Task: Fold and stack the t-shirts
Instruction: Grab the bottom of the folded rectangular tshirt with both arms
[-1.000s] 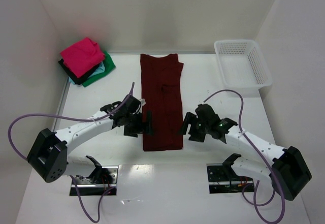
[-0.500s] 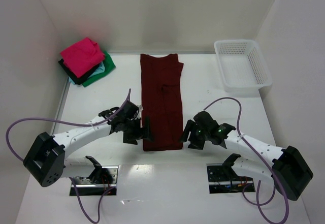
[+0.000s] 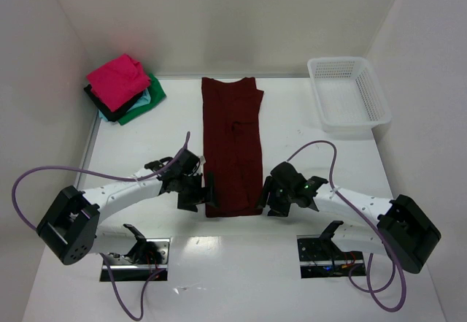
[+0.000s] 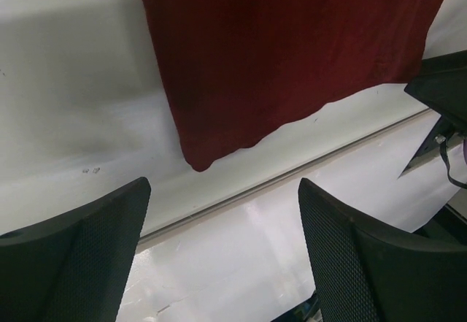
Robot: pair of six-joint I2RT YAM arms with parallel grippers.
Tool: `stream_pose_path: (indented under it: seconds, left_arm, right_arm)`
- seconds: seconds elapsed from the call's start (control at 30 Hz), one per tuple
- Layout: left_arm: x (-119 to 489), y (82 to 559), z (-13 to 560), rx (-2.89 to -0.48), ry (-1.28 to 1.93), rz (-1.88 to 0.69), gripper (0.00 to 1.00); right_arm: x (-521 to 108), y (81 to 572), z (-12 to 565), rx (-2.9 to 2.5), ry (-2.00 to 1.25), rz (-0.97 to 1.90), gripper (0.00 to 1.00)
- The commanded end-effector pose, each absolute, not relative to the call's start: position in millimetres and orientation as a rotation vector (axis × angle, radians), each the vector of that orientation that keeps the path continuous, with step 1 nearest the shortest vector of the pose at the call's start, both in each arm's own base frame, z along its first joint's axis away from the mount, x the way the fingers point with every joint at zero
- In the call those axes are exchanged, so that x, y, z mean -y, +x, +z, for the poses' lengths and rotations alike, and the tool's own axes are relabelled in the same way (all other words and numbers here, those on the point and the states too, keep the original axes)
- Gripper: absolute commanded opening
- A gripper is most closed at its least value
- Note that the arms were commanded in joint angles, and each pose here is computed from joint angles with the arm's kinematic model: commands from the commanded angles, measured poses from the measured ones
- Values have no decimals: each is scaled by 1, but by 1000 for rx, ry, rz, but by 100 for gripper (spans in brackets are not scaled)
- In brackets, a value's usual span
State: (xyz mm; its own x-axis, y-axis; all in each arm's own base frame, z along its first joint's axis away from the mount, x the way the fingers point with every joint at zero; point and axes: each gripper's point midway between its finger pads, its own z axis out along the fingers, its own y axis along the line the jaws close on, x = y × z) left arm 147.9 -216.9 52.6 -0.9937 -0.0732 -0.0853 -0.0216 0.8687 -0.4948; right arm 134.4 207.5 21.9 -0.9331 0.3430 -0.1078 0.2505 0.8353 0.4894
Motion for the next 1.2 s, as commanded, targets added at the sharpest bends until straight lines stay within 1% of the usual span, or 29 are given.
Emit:
stream_pose_path:
  seconds: [0.0, 0.07, 0.17, 0.2, 0.33, 0.37, 0.43, 0.53, 0.77, 0.9, 1.17]
  left_arm:
    - [222, 150, 52, -2915, -54, -812, 89]
    - [222, 150, 50, -2917, -67, -813, 88]
    - [222, 150, 45, -2916, -67, -814, 87]
    - [223, 149, 46, -2919, -64, -825, 87]
    - [224, 148, 39, -2935, -52, -825, 85]
    - [222, 145, 36, -2946, -55, -817, 84]
    - [222, 143, 34, -2949, -52, -828, 82]
    - [217, 136, 24, -2965, -74, -820, 80]
    - [217, 137, 15, -2966, -184, -809, 69]
    - [218, 141, 12, -2968, -202, -795, 66]
    - [215, 139, 3, -2990, -245, -766, 56]
  right_arm:
    - [-216, 144, 22, -2780, 454, 716, 64]
    - [-218, 147, 25, -2772, 452, 726, 61]
    - [-219, 147, 25, -2767, 474, 721, 55]
    - [-218, 148, 25, -2762, 476, 712, 55]
    - [-217, 145, 22, -2765, 499, 700, 48]
    - [-214, 143, 18, -2774, 502, 689, 48]
    - [-216, 144, 23, -2756, 512, 714, 45]
    - [-215, 143, 25, -2747, 523, 727, 44]
    - [-215, 145, 24, -2733, 537, 730, 43]
    - [-216, 143, 21, -2746, 527, 721, 42]
    - [-218, 145, 25, -2731, 523, 741, 34]
